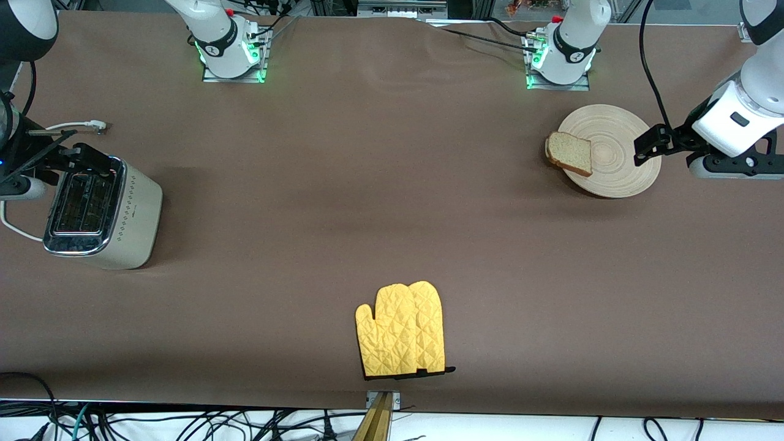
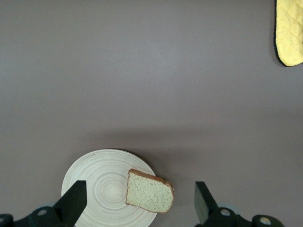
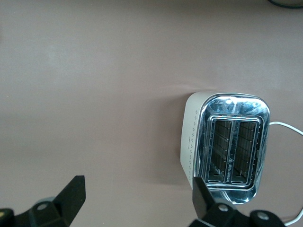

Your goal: Move plate and put bread in toaster

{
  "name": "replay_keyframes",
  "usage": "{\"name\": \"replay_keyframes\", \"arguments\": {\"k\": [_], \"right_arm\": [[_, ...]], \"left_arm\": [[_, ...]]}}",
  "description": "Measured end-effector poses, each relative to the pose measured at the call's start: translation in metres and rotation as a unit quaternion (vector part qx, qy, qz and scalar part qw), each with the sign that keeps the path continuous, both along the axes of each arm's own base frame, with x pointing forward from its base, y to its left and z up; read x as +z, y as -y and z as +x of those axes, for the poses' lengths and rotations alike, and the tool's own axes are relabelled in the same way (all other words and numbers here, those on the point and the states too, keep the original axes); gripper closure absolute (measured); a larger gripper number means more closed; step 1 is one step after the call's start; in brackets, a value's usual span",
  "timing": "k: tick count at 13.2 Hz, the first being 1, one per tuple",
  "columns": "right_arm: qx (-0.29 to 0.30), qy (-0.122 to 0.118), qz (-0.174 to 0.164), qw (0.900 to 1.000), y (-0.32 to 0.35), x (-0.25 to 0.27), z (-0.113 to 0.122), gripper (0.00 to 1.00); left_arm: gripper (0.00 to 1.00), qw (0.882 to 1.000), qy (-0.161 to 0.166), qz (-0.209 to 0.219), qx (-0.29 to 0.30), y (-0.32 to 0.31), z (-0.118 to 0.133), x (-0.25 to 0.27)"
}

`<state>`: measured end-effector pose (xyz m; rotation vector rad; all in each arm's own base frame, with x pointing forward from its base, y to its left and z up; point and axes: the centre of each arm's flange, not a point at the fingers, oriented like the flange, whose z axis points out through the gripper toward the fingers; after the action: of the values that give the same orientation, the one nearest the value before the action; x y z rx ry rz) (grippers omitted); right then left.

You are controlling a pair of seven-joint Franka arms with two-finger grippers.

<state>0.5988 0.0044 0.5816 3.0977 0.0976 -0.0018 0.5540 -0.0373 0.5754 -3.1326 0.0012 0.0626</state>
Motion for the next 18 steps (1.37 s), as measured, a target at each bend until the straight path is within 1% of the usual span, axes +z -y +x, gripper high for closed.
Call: {"name": "replay_keyframes", "arguments": {"k": [18], "right_arm": [[-0.007,0.000,0.000,1.000,0.0019,-0.0004,0.0002,0.00]], "left_arm": [[0.00,1.000,-0.002,0.000,-0.005,0.0055,0.0007,-0.0023]]}}
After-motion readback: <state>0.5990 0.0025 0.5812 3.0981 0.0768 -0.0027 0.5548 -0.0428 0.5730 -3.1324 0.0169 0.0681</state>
